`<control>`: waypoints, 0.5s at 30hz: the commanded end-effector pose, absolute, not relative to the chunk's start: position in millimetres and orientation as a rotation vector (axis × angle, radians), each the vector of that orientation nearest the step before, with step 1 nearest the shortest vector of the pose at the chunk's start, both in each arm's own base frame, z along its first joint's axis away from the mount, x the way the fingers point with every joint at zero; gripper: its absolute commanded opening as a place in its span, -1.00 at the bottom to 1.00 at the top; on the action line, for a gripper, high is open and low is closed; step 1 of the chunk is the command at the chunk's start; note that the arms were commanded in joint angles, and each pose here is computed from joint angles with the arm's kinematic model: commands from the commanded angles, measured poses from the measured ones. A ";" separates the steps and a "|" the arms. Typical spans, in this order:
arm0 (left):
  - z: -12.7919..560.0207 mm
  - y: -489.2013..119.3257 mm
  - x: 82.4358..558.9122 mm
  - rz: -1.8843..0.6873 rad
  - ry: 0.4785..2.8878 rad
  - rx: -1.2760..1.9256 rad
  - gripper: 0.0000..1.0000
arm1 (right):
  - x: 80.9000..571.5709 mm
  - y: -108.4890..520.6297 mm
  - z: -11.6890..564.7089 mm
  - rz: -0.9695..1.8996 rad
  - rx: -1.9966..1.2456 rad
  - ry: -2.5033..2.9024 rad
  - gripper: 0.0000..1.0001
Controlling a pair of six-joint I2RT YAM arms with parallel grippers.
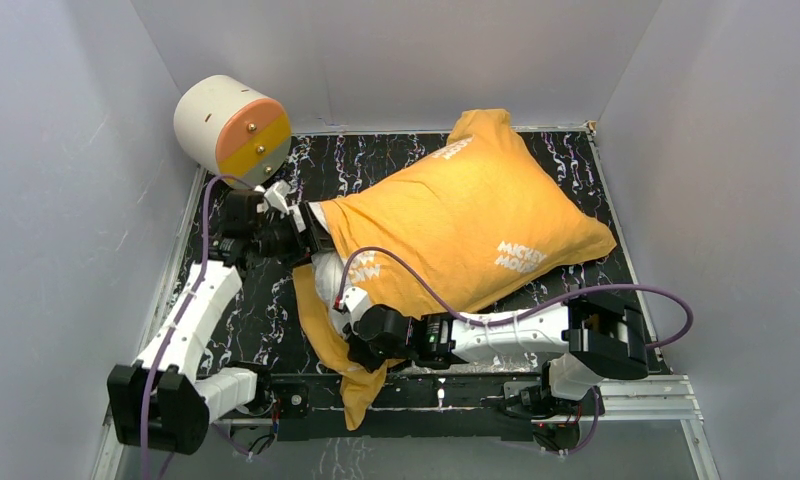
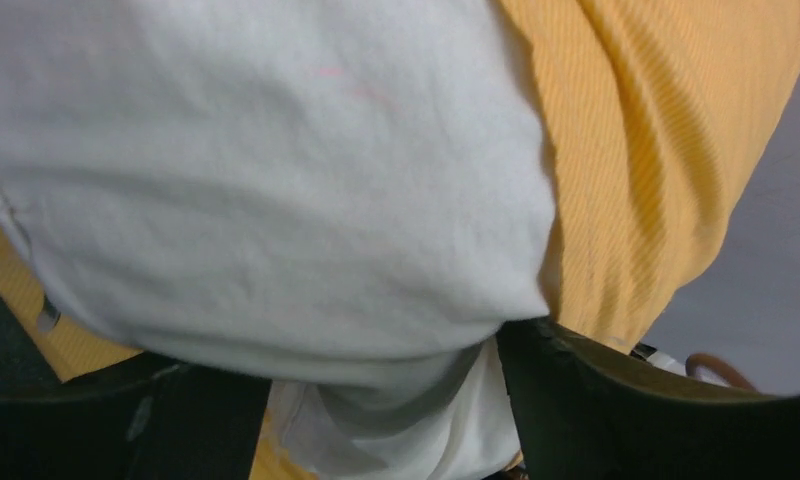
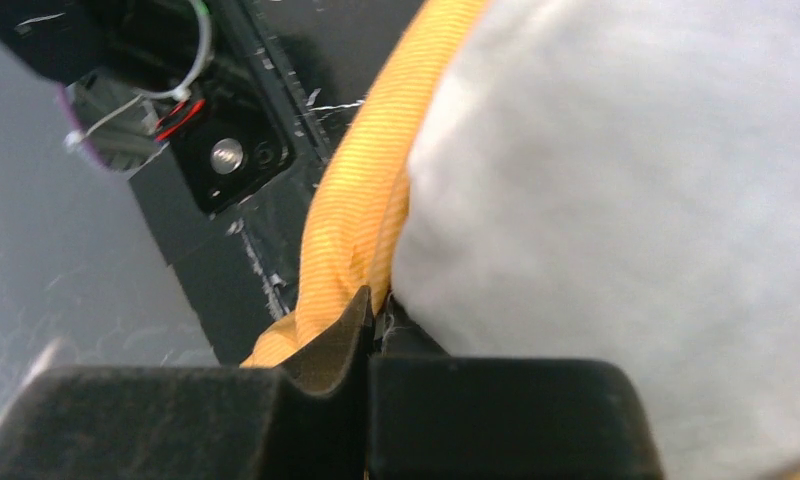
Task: Remove the pillowcase from the pillow
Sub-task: Remove the pillow from the pillowcase.
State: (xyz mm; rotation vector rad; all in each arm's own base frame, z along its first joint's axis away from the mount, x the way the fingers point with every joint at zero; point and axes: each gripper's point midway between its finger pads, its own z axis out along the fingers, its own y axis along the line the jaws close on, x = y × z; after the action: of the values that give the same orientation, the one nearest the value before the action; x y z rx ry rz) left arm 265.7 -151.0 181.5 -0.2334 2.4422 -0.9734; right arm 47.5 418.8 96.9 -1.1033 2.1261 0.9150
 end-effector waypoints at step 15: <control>161.2 -178.2 167.1 -1.340 2.265 -0.160 0.70 | 62.4 425.1 115.0 1.056 -0.788 1.945 -0.91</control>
State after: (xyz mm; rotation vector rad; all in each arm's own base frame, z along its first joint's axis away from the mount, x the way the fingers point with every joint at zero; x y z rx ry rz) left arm 176.8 -158.7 146.7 -0.2436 2.2856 -1.1913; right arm 59.1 418.1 83.7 -0.8310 2.0709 0.9538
